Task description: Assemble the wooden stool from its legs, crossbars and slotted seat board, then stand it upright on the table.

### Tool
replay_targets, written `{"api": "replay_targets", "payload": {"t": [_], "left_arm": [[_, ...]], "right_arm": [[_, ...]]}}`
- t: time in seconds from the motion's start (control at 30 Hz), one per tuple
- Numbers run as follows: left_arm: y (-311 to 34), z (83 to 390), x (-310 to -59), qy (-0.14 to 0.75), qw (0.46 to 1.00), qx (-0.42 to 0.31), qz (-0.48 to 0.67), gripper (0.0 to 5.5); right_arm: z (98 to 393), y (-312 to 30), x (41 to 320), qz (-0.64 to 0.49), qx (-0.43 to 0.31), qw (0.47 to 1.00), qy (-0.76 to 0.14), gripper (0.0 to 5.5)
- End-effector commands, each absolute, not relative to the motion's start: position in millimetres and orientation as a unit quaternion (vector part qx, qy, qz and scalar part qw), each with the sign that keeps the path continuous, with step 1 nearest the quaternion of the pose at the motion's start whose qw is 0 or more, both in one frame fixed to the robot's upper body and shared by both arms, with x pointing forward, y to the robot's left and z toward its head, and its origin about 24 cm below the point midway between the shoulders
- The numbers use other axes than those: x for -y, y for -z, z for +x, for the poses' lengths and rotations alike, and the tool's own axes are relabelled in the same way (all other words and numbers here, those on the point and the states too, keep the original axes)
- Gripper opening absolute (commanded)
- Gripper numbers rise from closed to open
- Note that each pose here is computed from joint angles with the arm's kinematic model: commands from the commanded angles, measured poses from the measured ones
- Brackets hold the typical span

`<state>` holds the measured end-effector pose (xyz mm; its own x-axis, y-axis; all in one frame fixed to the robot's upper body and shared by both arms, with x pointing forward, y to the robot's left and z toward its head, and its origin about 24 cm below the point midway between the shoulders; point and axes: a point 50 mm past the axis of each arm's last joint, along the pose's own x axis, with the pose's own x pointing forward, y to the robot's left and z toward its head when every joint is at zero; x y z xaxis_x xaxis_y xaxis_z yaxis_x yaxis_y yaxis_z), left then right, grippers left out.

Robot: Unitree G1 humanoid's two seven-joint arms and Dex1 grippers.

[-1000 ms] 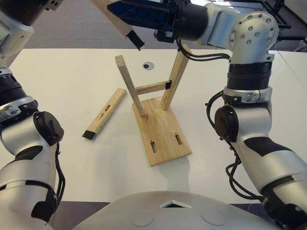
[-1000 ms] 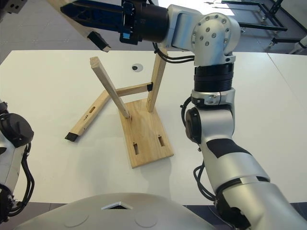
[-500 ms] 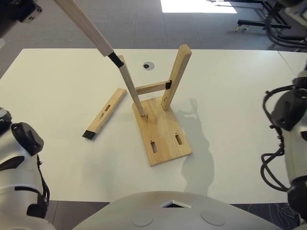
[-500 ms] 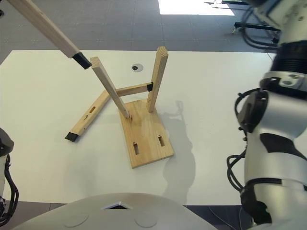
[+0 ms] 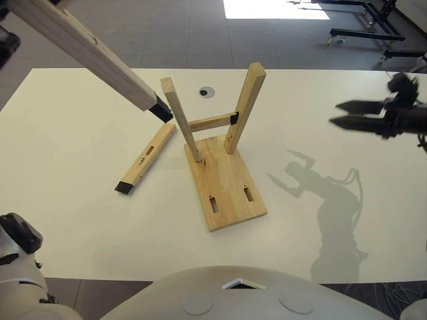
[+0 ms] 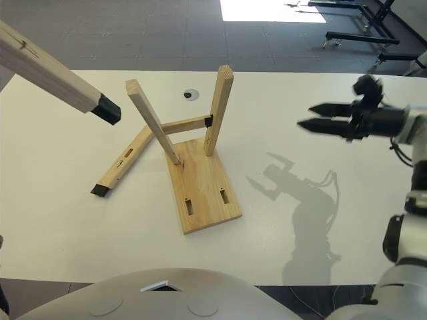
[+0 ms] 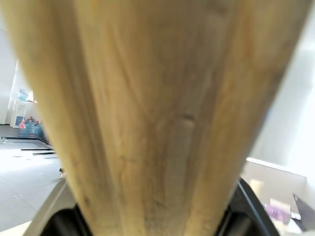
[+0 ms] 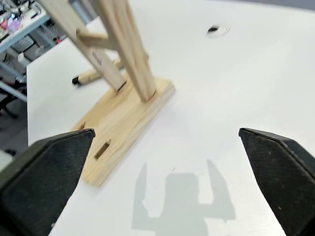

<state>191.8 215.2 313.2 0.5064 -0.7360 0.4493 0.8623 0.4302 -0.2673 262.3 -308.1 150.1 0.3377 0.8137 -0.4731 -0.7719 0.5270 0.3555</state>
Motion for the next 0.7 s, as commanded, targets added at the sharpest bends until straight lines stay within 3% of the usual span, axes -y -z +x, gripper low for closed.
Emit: {"api": "replay_targets", "payload": {"t": [0.03,0.17,0.4,0.53,0.7], "left_arm": [[-286.2,191.6,-187.2,0.469,0.823,0.114,-0.3,2.03],[-261.8,189.5,-169.8,0.475,0.815,0.059,-0.327,2.03],[-220.6,168.6,-152.8,0.459,0.864,-0.023,-0.205,2.03],[-200.0,159.8,-136.0,0.46,0.87,-0.027,-0.175,2.03],[-186.2,159.3,-134.8,0.444,0.874,-0.025,-0.194,2.03]], "right_arm": [[231.8,-119.9,275.5,-0.011,-0.347,0.767,-0.539,5.4],[238.7,-107.0,264.4,0.007,-0.342,0.786,-0.516,5.4],[256.5,-97.0,254.9,0.007,-0.337,0.803,-0.491,5.4],[251.9,-93.1,246.0,0.011,-0.36,0.778,-0.514,5.4],[223.6,-103.6,251.8,-0.052,-0.333,0.717,-0.61,5.4]]}}
